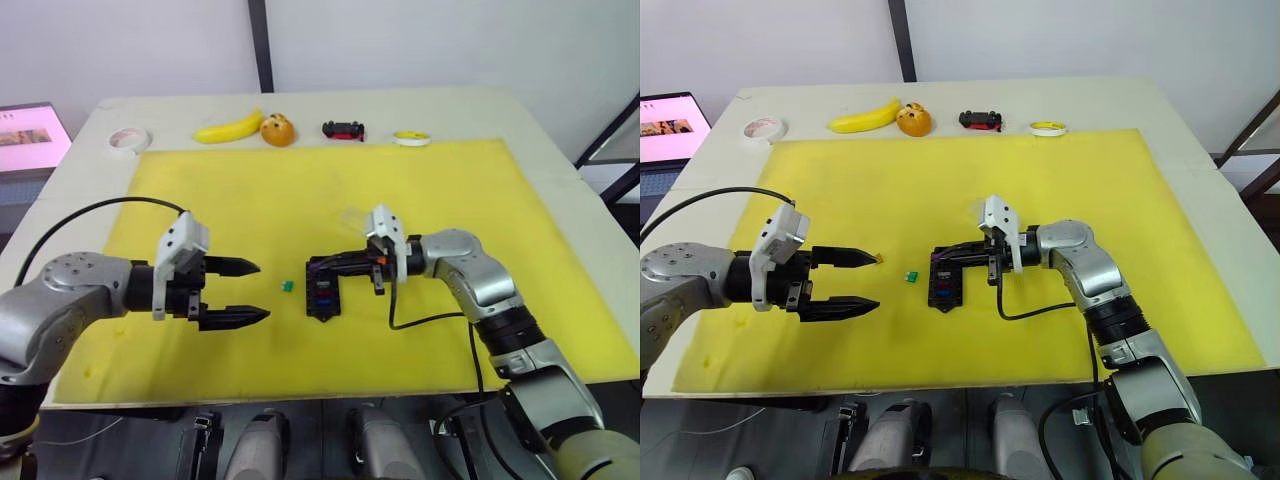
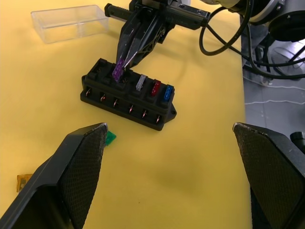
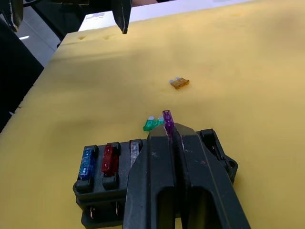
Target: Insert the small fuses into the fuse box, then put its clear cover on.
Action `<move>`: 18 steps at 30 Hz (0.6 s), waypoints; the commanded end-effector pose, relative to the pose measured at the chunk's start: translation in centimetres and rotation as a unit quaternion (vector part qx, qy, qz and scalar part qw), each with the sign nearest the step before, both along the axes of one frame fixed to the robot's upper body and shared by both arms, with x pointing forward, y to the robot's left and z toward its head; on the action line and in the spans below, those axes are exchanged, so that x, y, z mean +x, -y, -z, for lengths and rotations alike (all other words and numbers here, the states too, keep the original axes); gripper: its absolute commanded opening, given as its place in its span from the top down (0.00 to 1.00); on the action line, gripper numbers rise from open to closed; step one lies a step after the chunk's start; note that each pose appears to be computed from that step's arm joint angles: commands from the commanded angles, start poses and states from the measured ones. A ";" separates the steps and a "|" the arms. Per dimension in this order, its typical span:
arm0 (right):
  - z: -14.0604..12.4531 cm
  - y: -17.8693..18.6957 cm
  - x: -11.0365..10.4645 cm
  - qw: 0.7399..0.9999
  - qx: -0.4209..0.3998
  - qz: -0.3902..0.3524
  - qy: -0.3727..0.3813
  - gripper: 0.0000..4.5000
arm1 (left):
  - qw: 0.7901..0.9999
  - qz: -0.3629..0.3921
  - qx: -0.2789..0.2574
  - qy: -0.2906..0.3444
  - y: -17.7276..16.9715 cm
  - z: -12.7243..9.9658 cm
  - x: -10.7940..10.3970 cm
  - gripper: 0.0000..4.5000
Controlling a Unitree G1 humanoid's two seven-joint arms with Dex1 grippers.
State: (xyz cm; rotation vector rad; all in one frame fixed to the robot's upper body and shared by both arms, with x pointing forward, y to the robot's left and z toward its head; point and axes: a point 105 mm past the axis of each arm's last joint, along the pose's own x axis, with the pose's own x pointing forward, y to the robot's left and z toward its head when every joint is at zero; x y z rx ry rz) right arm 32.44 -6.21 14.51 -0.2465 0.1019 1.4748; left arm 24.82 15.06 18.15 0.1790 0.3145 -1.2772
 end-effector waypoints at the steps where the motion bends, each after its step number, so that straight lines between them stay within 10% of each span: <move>1: -0.7 0.1 -0.2 1.000 0.008 -0.009 0.012 1.00 | 1.000 0.000 -0.001 0.025 -0.2 -1.0 0.1 0.02; 18: -0.5 0.4 -0.2 1.000 0.004 -0.003 0.014 1.00 | 1.000 0.002 -0.002 0.026 0.0 -1.1 0.2 0.02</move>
